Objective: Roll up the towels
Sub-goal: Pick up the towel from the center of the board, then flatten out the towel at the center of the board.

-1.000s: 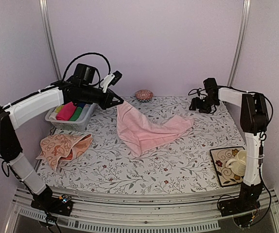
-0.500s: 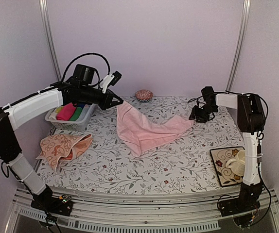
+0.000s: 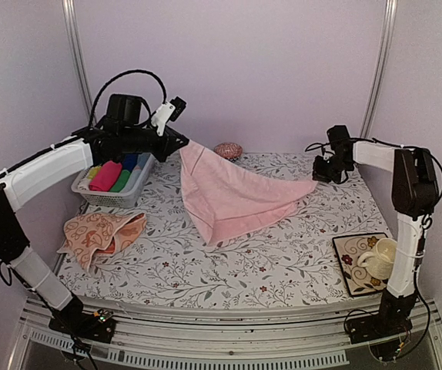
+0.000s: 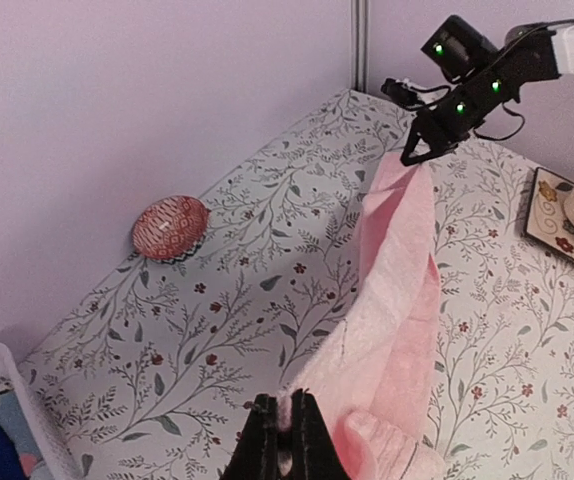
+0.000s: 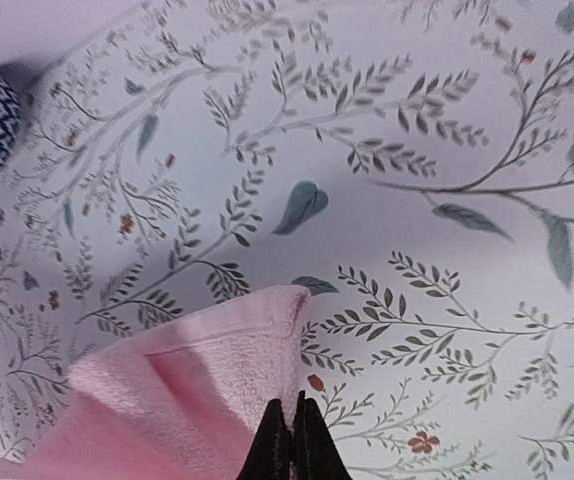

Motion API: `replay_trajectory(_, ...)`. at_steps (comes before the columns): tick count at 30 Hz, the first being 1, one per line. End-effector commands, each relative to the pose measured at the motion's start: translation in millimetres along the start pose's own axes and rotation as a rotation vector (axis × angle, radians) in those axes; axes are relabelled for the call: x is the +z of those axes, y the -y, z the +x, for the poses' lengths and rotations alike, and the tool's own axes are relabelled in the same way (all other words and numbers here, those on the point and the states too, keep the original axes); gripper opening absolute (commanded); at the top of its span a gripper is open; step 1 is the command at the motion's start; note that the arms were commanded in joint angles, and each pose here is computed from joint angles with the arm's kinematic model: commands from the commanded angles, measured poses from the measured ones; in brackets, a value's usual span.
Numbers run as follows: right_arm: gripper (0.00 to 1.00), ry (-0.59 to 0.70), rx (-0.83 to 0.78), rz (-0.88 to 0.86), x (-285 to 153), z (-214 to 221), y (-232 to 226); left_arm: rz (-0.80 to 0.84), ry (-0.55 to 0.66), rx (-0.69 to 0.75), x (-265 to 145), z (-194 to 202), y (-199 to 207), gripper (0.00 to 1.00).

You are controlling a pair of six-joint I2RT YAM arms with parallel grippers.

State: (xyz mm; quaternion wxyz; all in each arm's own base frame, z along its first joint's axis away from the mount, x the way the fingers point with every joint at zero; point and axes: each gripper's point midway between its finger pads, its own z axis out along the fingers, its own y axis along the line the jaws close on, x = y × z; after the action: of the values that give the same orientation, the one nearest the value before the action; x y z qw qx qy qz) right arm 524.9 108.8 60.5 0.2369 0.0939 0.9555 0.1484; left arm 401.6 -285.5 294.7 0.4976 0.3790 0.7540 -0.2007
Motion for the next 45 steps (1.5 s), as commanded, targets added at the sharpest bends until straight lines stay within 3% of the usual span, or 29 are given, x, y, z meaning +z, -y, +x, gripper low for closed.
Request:
replay_trajectory(1, 0.02, 0.388, -0.065, 0.021, -143.3, -83.4, -29.6, -0.178, 0.251, 0.168, -46.3, -86.6, -24.7, 0.0)
replay_trajectory(5, 0.02, 0.55, -0.079, 0.021, -224.8, -100.0, -40.5, -0.205, 0.409, 0.345, -79.0, -118.0, -14.9, 0.0)
replay_trajectory(8, 0.02, 0.637, -0.083, 0.031, -270.7, -93.3, -45.0, -0.234, 0.486, 0.417, -100.3, -117.9, -6.0, 0.0)
replay_trajectory(12, 0.02, 0.654, -0.116, 0.068, -290.6, -58.5, -58.9, -0.265, 0.527, 0.41, -124.6, -105.9, 1.3, 0.0)
replay_trajectory(16, 0.02, 0.562, -0.186, 0.09, -260.3, -11.5, -87.5, -0.256, 0.447, 0.353, -124.1, -65.3, 6.0, 0.0)
replay_trajectory(21, 0.02, 0.286, -0.286, -0.014, -172.3, 59.8, -127.5, -0.258, 0.295, 0.266, -102.3, -11.4, 1.7, 0.0)
replay_trajectory(27, 0.02, 0.08, -0.427, -0.03, -121.7, 97.9, -160.9, -0.529, 0.11, 0.146, -77.9, 20.3, -54.7, 0.0)
replay_trajectory(35, 0.02, 0.134, -0.445, 0.041, -70.2, 68.0, -175.1, -0.739, -0.008, 0.105, -57.0, 42.6, -80.2, 0.0)
replay_trajectory(38, 0.02, 0.147, -0.433, 0.142, -47.4, 55.9, -167.7, -0.825, -0.066, 0.082, -57.5, 51.4, -93.8, 0.0)
replay_trajectory(41, 0.02, 0.261, -0.33, 0.261, -65.9, 37.4, -140.9, -0.835, -0.082, 0.079, -54.9, 53.5, -95.3, 0.0)
replay_trajectory(45, 0.02, 0.304, -0.101, 0.232, -91.6, 33.8, -85.6, -0.801, -0.05, 0.073, -50.5, 49.4, -88.9, 0.0)
